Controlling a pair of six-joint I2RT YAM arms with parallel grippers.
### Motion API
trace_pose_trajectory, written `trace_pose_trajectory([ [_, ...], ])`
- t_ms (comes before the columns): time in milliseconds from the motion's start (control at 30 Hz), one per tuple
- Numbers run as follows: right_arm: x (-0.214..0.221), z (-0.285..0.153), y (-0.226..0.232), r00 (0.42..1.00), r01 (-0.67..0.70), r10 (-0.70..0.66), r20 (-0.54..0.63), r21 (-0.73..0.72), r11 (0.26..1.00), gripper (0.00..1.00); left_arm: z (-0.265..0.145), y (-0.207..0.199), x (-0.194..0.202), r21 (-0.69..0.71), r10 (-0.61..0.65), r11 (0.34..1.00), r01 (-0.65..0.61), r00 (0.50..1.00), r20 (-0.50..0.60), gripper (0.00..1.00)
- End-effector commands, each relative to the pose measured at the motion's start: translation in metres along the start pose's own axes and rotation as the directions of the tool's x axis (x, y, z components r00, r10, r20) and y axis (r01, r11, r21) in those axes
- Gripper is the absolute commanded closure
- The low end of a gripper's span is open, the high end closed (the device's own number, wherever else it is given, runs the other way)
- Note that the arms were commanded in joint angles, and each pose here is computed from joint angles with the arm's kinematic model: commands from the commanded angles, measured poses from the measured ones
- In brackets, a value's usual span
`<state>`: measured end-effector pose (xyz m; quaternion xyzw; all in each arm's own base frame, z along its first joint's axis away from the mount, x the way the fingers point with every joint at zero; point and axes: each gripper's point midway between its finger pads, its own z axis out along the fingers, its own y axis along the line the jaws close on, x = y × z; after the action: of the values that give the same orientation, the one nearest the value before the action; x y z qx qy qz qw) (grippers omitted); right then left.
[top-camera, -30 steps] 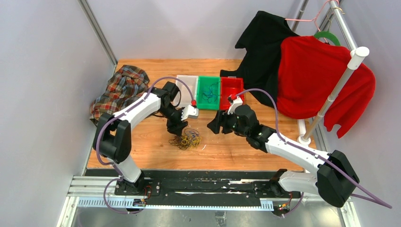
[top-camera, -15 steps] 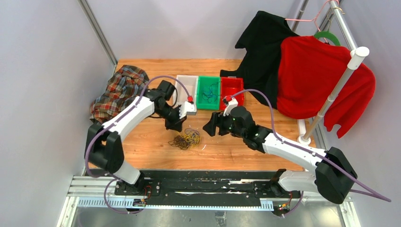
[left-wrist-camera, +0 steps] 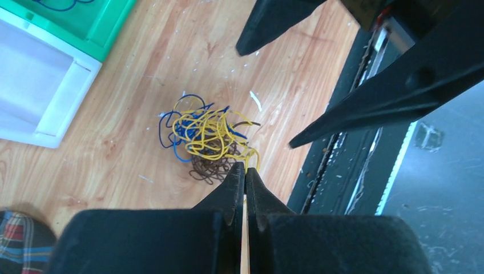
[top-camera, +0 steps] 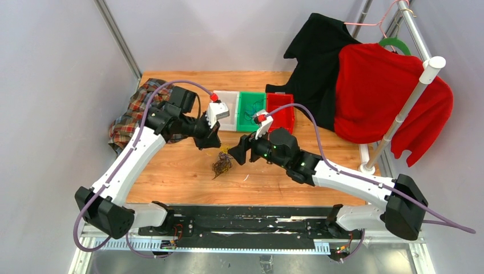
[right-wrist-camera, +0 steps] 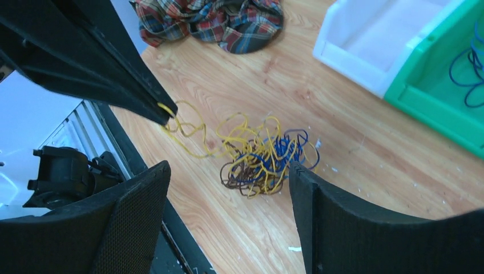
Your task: Untangle the cables
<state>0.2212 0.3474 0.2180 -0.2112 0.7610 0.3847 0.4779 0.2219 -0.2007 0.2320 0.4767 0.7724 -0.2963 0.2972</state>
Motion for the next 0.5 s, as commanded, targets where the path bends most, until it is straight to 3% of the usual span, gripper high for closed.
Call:
trace_pose_trajectory([
  [0,-0.017,0.013,0.014,0.998,0.049,-0.048,0.048,-0.020,0.999,0.24,-0.013,-0.022,-0.026,0.032,-0.052,0.998,0.050,0.996,0.076,0.99],
  [467,-0.009,0.059,0.009,0.998,0.053,-0.054,0.015,0.023,0.998,0.30,-0.050,-0.074,-0.068,0.178,-0.013,0.984,-0.025,0.978,0.208,0.99],
])
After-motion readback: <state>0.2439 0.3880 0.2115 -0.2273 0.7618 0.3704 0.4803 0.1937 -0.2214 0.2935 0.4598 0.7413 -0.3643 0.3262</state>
